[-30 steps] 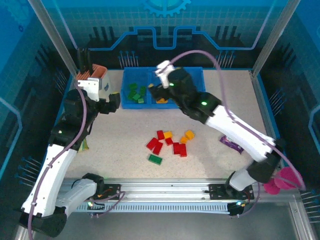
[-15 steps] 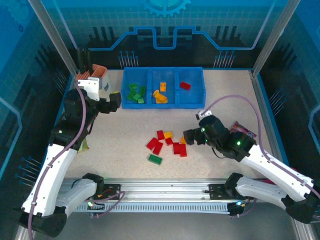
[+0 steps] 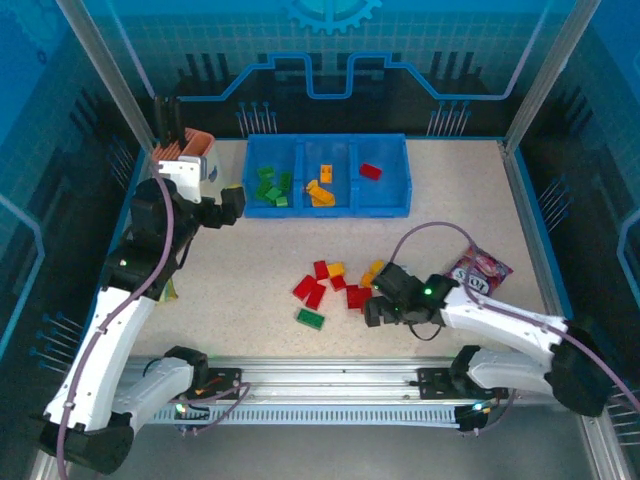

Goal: Sort the legos into containers by color
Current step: Pick up the lego from the bottom-center of the table.

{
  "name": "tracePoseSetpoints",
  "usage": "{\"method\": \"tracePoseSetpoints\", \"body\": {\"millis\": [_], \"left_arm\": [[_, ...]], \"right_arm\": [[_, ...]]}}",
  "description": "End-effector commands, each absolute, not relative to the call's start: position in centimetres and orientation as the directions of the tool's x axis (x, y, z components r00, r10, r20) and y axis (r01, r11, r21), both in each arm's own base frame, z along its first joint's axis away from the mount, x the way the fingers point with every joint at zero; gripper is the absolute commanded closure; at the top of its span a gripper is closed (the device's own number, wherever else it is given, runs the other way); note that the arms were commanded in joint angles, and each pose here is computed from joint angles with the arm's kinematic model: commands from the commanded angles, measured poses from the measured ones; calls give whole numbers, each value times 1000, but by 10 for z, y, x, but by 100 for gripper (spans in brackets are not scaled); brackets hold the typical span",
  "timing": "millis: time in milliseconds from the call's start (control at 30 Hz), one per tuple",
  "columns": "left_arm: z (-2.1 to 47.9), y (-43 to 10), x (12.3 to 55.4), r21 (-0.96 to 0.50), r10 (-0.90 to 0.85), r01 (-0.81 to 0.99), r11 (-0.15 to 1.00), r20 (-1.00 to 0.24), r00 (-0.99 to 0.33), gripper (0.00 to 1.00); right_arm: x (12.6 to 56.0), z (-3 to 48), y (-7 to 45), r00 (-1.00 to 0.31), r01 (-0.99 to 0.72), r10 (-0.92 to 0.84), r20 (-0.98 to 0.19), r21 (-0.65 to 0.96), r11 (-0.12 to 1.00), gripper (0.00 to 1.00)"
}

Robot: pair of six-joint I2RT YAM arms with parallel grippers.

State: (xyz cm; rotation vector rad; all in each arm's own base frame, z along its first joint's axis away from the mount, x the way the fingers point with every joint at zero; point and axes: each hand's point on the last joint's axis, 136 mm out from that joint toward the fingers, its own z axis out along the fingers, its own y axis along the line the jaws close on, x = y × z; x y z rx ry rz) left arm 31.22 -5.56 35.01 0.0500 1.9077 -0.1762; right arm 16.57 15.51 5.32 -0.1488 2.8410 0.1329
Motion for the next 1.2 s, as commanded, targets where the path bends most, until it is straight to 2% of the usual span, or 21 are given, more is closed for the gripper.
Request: {"method": "tracePoseSetpoints", "body": {"millis": [0,500,633,933,1167], "left_arm": [[353,-56,315,-120,-75,124,985,-945,-318,1],[351,-51,315,-96,-60,101,990,-947,-316,1],[349,-50,315,-95,-59,99,991,-946,-319,1],[348,-50,317,-92,-57,96,991,-945,-323,1],[346,-50,318,-93,-58,94,991,-943,-327,1]], "right_arm": [[180,60,181,-940,-159,-120,-318,101,982,0],[193,25,208,-941,-289,-285,-184,-6,957,6],[199,25,218,-935,-308,-303,-183,-2,951,9],[192,15,203,-944,-297,-299,-139,-32,954,31],[182,11,175,-953,-282,-286,-96,-56,958,54]]}}
